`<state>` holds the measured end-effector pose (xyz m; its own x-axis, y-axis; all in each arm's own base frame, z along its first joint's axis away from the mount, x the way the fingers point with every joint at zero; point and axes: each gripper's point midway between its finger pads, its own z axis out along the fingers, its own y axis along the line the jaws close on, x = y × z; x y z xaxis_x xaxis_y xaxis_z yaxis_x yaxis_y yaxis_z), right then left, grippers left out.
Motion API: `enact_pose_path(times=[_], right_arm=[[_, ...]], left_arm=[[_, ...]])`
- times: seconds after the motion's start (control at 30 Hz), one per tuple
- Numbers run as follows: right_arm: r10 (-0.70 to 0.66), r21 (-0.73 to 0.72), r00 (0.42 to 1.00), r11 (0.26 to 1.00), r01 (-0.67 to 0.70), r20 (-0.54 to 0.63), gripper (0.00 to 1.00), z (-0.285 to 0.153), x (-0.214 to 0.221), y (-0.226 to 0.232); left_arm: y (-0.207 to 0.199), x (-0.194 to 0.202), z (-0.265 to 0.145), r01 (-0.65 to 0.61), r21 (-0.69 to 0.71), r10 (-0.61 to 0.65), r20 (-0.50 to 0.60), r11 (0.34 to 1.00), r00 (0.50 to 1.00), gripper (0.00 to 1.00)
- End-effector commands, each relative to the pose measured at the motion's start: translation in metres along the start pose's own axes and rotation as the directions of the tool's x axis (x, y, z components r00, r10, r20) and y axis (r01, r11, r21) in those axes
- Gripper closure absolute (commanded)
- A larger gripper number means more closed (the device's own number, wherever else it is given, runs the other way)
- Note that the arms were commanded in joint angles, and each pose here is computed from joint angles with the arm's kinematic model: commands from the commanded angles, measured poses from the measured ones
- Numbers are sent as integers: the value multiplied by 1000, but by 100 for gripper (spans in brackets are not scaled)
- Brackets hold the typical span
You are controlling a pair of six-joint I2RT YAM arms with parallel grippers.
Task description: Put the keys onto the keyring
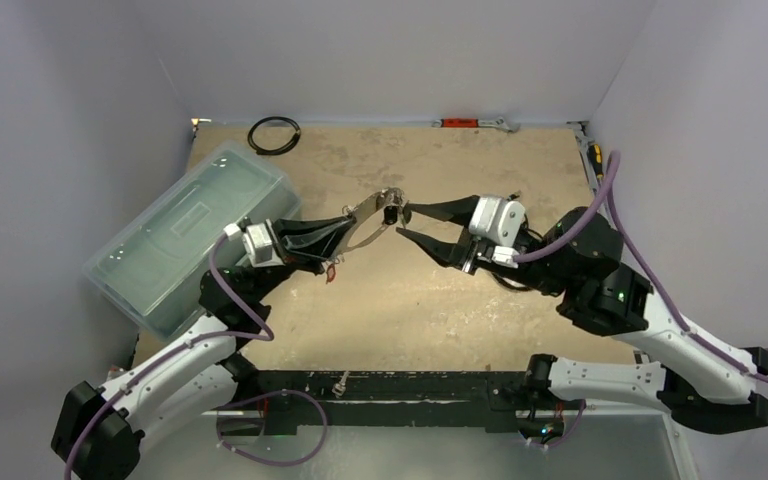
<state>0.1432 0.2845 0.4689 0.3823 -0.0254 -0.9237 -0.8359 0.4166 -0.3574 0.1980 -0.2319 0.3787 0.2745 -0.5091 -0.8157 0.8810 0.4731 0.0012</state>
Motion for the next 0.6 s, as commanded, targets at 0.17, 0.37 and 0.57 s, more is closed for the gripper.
enact_pose_path(times=[0.17, 0.37, 0.57], right_arm=[[-180, -173, 970, 973, 151, -164, 48, 23, 32, 7], [-211, -240, 939, 960, 146, -272, 39, 26, 49, -4], [-204, -291, 932, 950, 115, -298, 42, 25, 54, -1]], left_arm=[[-19, -6, 17, -137, 157, 153, -96, 978, 984, 100], [-26, -1, 9, -184, 215, 222, -167, 959, 961, 100], [-32, 0, 3, -183, 246, 230, -176, 952, 957, 100]])
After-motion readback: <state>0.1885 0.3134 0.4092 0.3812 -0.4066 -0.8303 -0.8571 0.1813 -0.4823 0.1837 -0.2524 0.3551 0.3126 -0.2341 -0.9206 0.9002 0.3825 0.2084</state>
